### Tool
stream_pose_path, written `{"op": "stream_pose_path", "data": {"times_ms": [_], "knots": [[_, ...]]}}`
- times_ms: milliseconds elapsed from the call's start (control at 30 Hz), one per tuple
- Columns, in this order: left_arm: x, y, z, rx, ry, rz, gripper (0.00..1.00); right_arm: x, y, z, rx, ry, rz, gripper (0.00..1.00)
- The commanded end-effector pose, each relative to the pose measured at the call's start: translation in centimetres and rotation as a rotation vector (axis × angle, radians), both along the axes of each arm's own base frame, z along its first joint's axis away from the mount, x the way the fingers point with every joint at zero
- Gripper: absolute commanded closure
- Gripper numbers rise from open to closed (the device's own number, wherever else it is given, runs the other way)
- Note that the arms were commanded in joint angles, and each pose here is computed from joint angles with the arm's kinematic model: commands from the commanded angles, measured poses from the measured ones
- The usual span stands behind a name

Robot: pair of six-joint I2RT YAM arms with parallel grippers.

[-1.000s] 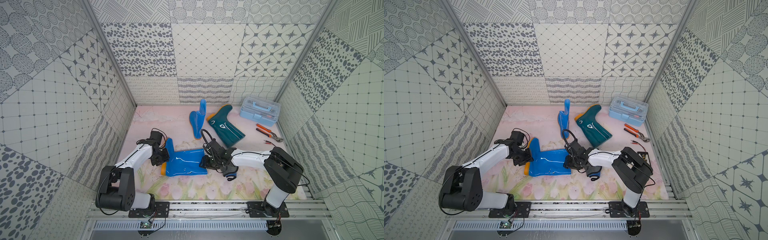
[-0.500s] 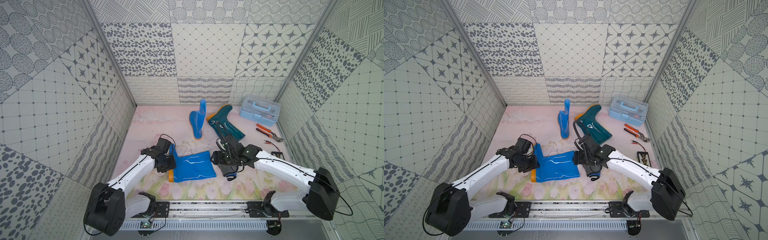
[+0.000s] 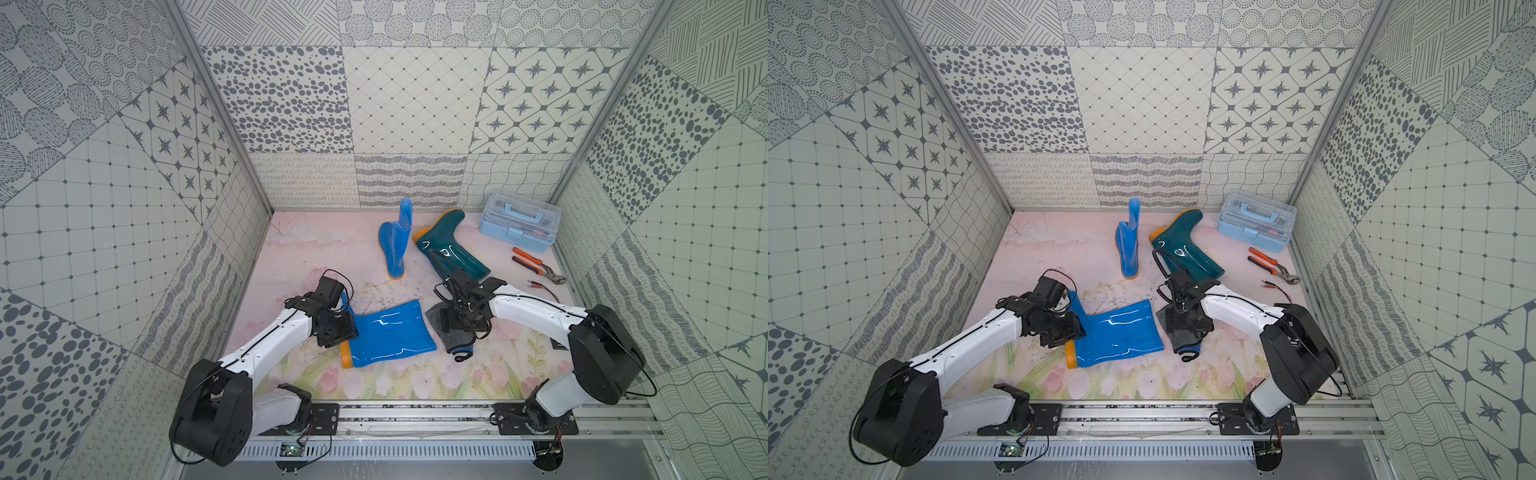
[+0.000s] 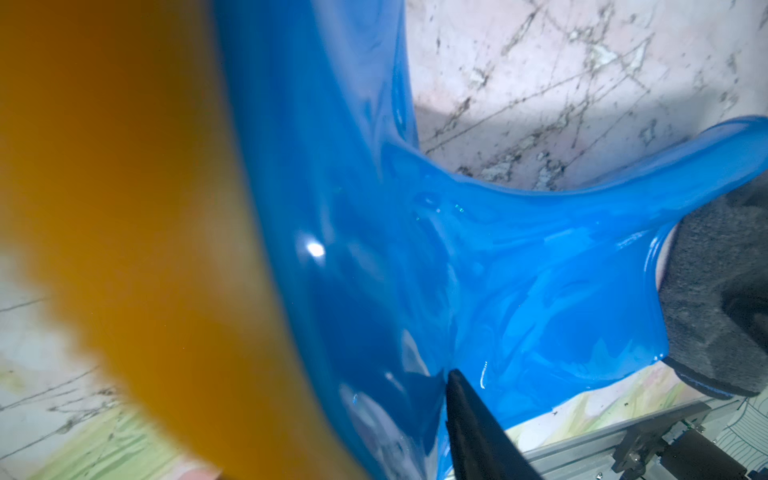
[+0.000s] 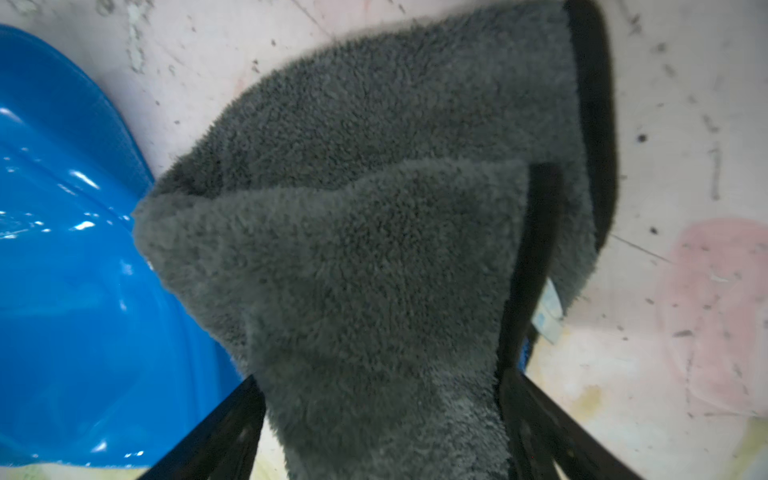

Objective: Wipe the rubber boots with a cloth
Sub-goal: Move the rubber boot to the center of the board, then pick up the cleaning item at the center of the board, then wipe the dirt off the rubber boot.

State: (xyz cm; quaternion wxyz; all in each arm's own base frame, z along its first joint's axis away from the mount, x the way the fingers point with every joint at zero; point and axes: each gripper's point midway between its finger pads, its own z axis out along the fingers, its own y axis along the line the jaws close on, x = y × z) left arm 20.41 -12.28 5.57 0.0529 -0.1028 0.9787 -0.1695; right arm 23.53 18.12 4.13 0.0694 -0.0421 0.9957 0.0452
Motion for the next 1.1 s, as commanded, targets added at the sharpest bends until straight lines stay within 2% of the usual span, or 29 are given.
{"op": "stream_pose_path", "data": {"times_ms": [0,67,133,167,233,300,400,567,667,733,800,900,1067], "knots": [[2.3,-0.7,1.2,0.011,-0.092,-0.066,0.47,0.9,1.1,-0.7,0.015,-0.016,0.008,0.09],[2.6,-0.7,1.8,0.013,-0.115,-0.067,0.46,0.8,1.2,-1.4,-0.011,-0.015,0.015,0.10],[2.7,-0.3,2.2,0.029,-0.128,-0.067,0.46,0.4,1.3,-2.0,-0.038,-0.010,0.022,0.16],[2.6,-0.1,2.3,0.038,-0.129,-0.063,0.46,0.2,1.4,-2.2,-0.044,-0.009,0.027,0.23],[2.3,0.1,2.8,0.041,-0.136,-0.057,0.46,0.0,1.5,-2.2,-0.038,-0.016,0.035,0.47],[1.8,0.3,3.5,0.036,-0.151,-0.047,0.45,-0.3,1.9,-1.4,0.003,-0.050,0.064,0.74],[1.1,0.9,4.8,0.032,-0.203,-0.046,0.42,-0.2,2.4,0.7,0.073,-0.122,0.079,1.00],[0.2,2.6,6.7,0.063,-0.299,0.005,0.29,0.9,2.7,6.7,0.145,-0.292,0.051,1.00],[-0.1,3.1,7.0,0.046,-0.325,0.077,0.22,1.2,4.5,10.8,0.214,-0.408,0.058,1.00],[0.0,2.8,6.5,0.011,-0.328,0.103,0.21,1.1,7.1,12.9,0.272,-0.460,0.093,1.00],[0.3,1.3,5.2,-0.081,-0.327,0.080,0.24,0.6,10.7,14.3,0.324,-0.491,0.150,1.00],[0.7,-0.4,3.3,-0.170,-0.295,0.072,0.30,0.1,16.1,14.6,0.370,-0.506,0.236,1.00],[-0.1,-0.8,0.5,-0.142,-0.169,0.026,0.35,0.1,21.9,11.5,0.407,-0.405,0.302,1.00]]}}
